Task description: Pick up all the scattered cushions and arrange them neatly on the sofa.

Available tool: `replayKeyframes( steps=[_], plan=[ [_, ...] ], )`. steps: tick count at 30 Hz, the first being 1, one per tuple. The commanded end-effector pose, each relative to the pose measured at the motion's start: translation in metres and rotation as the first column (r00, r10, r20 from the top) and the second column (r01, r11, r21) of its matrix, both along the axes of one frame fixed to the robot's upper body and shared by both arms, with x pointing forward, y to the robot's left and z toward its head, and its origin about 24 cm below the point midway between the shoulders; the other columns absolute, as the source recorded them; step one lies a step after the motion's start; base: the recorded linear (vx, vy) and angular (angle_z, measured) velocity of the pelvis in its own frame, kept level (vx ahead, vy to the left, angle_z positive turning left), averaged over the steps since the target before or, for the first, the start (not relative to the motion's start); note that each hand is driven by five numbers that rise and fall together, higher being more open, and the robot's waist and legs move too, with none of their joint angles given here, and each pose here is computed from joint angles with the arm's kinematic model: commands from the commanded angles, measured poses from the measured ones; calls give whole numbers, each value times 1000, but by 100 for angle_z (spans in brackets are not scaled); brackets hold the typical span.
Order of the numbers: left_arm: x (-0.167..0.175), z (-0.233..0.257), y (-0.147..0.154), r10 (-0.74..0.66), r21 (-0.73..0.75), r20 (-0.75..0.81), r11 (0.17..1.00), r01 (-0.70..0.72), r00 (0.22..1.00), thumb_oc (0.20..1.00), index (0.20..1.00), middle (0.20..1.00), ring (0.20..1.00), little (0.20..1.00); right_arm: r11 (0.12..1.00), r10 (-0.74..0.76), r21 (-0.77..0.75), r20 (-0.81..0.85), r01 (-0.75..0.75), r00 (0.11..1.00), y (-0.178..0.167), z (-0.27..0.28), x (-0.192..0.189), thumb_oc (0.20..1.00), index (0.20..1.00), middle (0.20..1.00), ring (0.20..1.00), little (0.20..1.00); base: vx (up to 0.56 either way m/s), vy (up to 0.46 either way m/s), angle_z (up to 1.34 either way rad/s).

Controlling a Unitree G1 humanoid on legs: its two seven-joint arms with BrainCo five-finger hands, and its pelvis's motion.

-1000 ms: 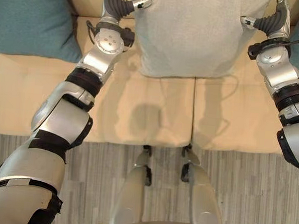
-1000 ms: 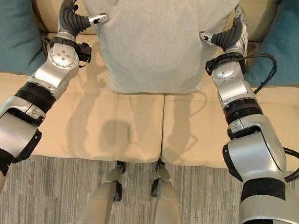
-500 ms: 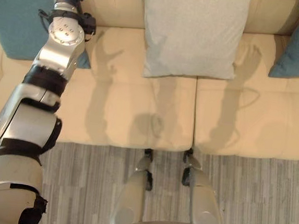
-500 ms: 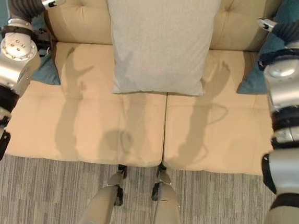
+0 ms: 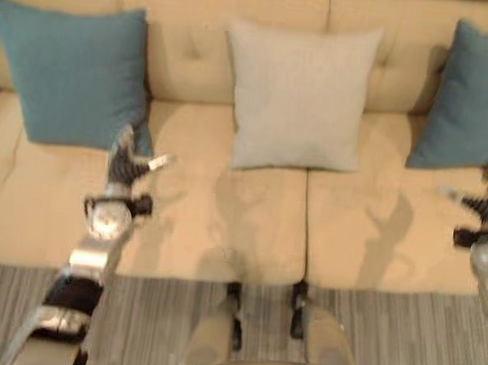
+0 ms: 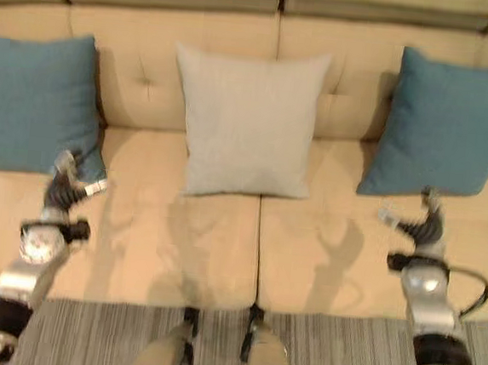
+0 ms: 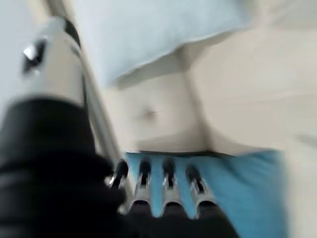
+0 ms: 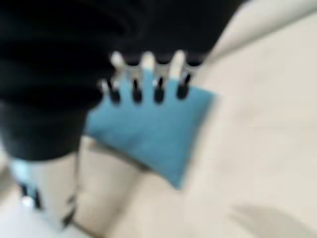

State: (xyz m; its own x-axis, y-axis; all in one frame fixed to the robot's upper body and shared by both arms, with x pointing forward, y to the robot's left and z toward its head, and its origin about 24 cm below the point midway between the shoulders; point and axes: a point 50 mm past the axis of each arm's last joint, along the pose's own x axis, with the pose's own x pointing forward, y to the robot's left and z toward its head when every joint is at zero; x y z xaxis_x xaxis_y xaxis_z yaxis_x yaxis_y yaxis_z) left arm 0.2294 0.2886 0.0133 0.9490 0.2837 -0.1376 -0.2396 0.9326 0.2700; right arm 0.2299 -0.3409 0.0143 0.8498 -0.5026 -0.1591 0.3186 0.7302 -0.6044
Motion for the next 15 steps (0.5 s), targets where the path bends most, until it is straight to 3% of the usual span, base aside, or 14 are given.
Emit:
replayKeyframes(
  steps=[1, 2, 4, 5, 7, 9, 11, 12, 13, 15],
  plan=[
    [22, 19, 13, -38, 79, 29, 996, 36, 999, 1000, 1000, 1000, 1000, 1000, 987, 79, -137, -8, -79, 997, -8, 22, 19, 1000, 1000, 1000, 1000, 1000, 36, 11, 1],
    [3, -14, 14, -13, 58, -112, 998, 19, 994, 1000, 1000, 1000, 1000, 1000, 993, 72, -86, -109, -82, 991, -3, -6, 6, 1000, 1000, 1000, 1000, 1000, 0, 0, 0],
    [-9, -29, 14, -7, 49, -177, 999, 15, 984, 1000, 1000, 1000, 1000, 1000, 993, 78, -76, -162, -91, 984, -1, -18, -3, 1000, 1000, 1000, 1000, 1000, 17, 1, 0],
    [-32, -59, 13, 3, 39, -318, 999, 11, 948, 1000, 1000, 1000, 1000, 1000, 995, 80, -36, -267, -93, 960, 4, -44, -19, 1000, 1000, 1000, 1000, 1000, 0, 0, 0],
    [-41, -71, 11, -4, 47, -381, 999, 24, 925, 1000, 1000, 1000, 1000, 1000, 995, 86, -24, -310, -98, 947, 7, -54, -26, 1000, 1000, 1000, 1000, 1000, 0, -4, -2],
    [-79, -113, 4, -2, 63, -599, 997, 50, 801, 1000, 1000, 1000, 1000, 1000, 994, 106, 35, -466, -101, 879, 21, -91, -51, 1000, 1000, 1000, 1000, 1000, -18, -24, -10],
    [-99, -133, -1, 9, 84, -700, 994, 71, 714, 1000, 1000, 1000, 1000, 1000, 993, 115, 68, -545, -93, 831, 29, -109, -66, 1000, 1000, 1000, 1000, 1000, -25, -20, -7],
    [-99, -133, -1, 9, 84, -700, 994, 71, 714, 1000, 1000, 1000, 1000, 1000, 993, 115, 68, -545, -93, 831, 29, -109, -66, 1000, 1000, 1000, 1000, 1000, -36, -35, -3],
    [-123, -149, -7, 24, 77, -786, 995, 61, 617, 1000, 1000, 1000, 1000, 1000, 992, 126, 100, -627, -81, 769, 40, -127, -84, 1000, 1000, 1000, 1000, 1000, -27, -48, -5],
    [-139, -158, -12, 25, 59, -829, 997, 43, 559, 1000, 1000, 1000, 1000, 1000, 991, 131, 114, -682, -73, 719, 45, -138, -97, 1000, 1000, 1000, 1000, 1000, -19, -54, -5]
  ],
)
